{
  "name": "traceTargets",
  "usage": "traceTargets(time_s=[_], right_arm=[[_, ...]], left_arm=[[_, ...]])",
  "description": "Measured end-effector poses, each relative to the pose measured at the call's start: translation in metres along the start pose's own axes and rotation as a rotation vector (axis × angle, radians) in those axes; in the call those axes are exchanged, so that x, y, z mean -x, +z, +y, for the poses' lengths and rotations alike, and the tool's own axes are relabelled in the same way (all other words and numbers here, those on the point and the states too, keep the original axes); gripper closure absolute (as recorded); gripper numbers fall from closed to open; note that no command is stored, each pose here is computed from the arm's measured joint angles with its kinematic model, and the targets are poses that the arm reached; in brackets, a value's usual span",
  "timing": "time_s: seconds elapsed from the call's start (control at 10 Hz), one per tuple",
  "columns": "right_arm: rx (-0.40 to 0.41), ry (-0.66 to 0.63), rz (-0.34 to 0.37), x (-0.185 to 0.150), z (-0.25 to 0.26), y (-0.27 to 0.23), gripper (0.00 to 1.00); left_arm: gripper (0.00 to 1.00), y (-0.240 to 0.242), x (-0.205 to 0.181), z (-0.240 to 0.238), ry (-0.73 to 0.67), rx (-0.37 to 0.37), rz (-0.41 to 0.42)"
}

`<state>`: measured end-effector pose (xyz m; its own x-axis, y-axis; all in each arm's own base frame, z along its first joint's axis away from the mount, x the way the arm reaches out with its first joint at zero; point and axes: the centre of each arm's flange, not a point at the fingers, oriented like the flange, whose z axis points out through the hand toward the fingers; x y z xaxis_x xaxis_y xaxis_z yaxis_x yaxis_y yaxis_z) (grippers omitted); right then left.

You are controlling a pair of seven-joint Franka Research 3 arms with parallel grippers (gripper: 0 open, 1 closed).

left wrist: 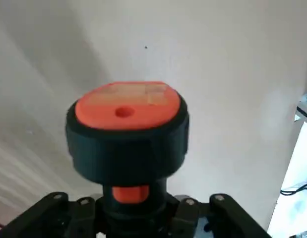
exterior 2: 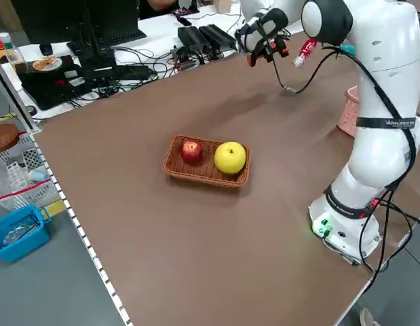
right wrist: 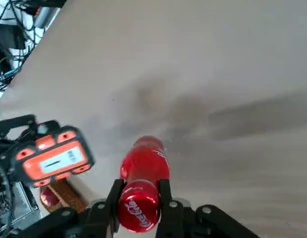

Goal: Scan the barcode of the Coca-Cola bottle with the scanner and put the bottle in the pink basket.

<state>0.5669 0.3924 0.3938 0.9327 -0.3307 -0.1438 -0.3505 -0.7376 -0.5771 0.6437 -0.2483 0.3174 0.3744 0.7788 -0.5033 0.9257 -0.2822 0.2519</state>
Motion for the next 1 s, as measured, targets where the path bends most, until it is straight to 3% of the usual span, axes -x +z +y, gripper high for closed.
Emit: traceTargets(time_s=[0.4, 1.0], right_arm=[[0.000, -0.008, -0.026, 0.006, -0.006, 0.024, 0.67], [-0.033, -0.030, -0.002, -0.003, -0.018, 0.011, 0.67]], left_arm=[[0.91, 0.002, 0.001, 0.002, 0.014, 0.014, -0.012], [0.91, 0.003, 0.004, 0.002, 0.019, 0.012, -0.014]])
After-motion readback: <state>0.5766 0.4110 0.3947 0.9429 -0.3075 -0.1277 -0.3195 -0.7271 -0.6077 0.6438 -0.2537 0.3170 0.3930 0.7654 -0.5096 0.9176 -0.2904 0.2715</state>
